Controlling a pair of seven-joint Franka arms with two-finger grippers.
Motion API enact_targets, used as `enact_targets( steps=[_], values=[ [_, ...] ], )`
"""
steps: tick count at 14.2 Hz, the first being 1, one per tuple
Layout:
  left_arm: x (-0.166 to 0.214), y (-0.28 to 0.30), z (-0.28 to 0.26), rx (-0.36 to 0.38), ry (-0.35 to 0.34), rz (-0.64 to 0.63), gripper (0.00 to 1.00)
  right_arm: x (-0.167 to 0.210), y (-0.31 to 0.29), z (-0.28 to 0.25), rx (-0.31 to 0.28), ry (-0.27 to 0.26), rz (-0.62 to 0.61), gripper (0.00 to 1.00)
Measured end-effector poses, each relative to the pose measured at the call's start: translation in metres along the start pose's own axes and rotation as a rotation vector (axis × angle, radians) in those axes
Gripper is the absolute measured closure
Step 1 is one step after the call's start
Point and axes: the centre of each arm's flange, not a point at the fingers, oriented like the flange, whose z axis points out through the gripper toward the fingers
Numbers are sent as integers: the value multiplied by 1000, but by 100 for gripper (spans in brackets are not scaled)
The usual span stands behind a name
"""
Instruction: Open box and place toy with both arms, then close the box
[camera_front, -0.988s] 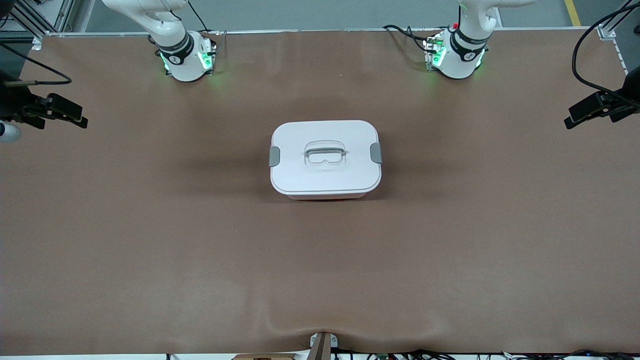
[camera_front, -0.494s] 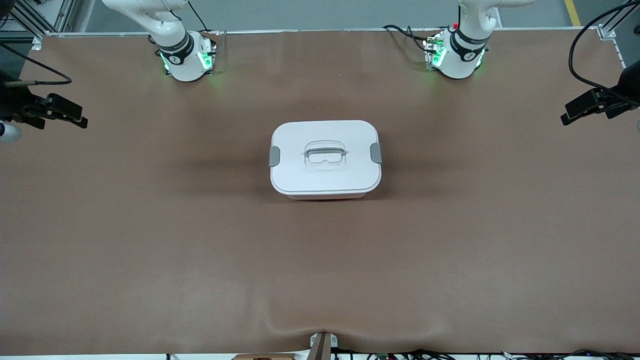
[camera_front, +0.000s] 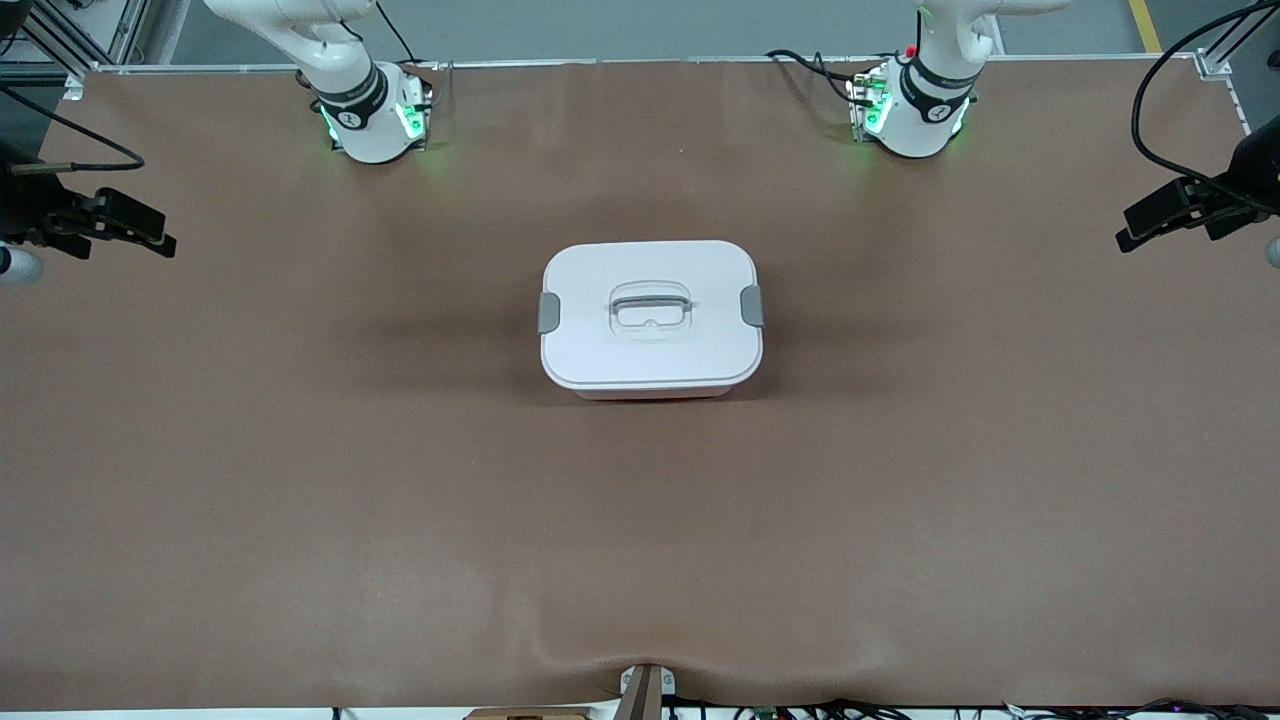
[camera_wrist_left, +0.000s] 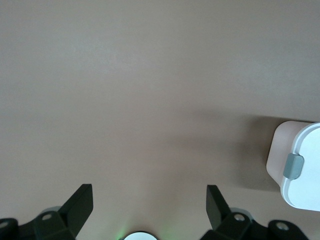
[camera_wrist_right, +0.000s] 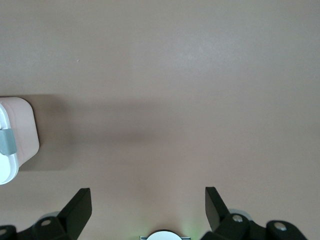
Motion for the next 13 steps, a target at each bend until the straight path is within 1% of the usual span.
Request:
enact_targets(
  steps=[13],
  values=[
    [4, 1, 3, 0, 0, 1, 0, 0, 0, 0, 0, 1, 0, 0]
  ],
)
